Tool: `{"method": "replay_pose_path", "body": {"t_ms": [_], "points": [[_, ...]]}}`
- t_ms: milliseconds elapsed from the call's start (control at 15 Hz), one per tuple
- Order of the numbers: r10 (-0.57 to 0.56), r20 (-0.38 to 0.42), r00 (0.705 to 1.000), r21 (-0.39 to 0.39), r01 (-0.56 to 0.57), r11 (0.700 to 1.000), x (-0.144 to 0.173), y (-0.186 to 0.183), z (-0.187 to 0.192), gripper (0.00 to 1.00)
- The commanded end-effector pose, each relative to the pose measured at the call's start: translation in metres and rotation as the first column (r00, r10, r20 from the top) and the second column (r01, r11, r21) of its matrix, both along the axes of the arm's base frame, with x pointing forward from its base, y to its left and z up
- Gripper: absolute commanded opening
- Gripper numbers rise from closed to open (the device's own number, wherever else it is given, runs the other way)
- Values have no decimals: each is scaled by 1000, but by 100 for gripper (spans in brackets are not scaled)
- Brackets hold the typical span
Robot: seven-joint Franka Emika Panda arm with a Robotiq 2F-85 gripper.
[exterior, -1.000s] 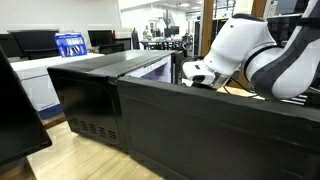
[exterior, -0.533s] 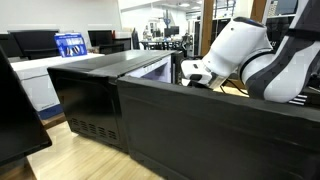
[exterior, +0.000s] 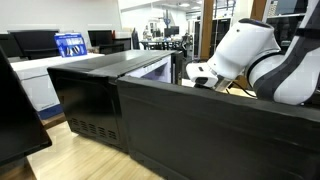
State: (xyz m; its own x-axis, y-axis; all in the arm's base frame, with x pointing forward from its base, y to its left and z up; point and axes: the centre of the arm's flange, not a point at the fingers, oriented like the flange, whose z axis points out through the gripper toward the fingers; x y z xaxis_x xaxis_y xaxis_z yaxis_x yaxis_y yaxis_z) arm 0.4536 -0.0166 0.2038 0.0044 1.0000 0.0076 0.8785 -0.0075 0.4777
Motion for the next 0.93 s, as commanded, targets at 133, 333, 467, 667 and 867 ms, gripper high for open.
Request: {"method": "replay_pose_path", "body": {"t_ms": [133, 333, 467, 667, 867], "points": [[-30, 11, 999, -16, 30, 999, -3, 5, 3, 3], [-25, -8, 1000, -26, 24, 999, -2, 7, 24, 3], [-22, -21, 1000, -43, 21, 999, -2, 9, 46, 3], [-38, -30, 999, -73, 35, 997, -1, 12, 79, 4], [-58, -23, 998, -92, 56, 994, 1, 14, 114, 3]]}}
